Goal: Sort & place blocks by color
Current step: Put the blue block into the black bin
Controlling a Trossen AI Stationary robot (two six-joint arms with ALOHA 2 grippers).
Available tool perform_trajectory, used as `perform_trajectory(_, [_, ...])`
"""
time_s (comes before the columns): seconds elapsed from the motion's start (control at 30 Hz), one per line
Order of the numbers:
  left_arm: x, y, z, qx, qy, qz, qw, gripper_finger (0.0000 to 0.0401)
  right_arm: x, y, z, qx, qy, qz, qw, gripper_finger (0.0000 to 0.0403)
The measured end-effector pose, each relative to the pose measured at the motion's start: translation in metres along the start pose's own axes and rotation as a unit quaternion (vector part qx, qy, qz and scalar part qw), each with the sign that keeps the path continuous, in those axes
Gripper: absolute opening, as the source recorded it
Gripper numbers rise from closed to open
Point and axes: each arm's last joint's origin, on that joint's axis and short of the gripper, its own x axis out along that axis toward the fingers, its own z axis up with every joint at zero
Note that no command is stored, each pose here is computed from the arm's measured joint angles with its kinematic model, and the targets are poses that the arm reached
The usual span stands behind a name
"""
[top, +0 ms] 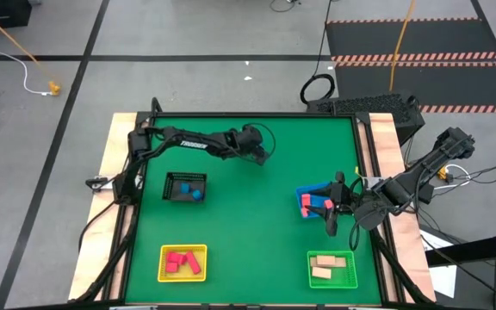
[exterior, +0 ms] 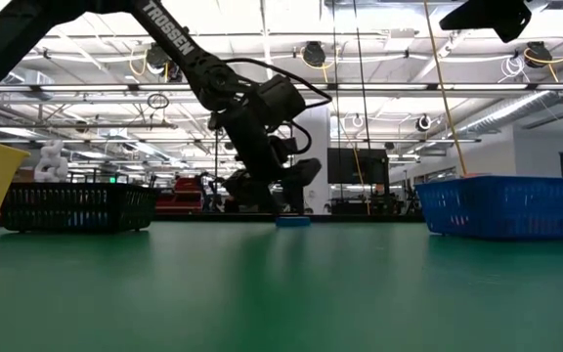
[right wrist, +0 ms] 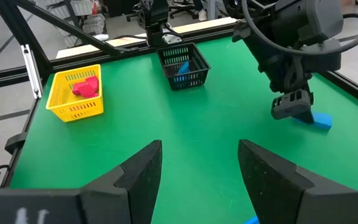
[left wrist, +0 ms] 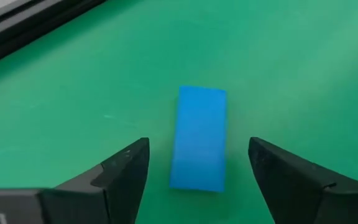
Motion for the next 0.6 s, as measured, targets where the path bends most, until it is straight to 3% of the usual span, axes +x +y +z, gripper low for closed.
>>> perform_trajectory(0.3, [0.0035, -0.0019, -0.0056, 0.005, 0.013, -0.003, 1.0, 0.0222, 0.0, 0.0, 0.0, 0.0, 0.0, 0.0, 1.0, 0.0203])
perform_trajectory(0.6, [0.0063, -0.0037, -0.0086, 0.007, 0.014, -0.003, 1.0, 0.0208, 0.0, 0.0, 0.0, 0.0, 0.0, 0.0, 1.0, 0.0203])
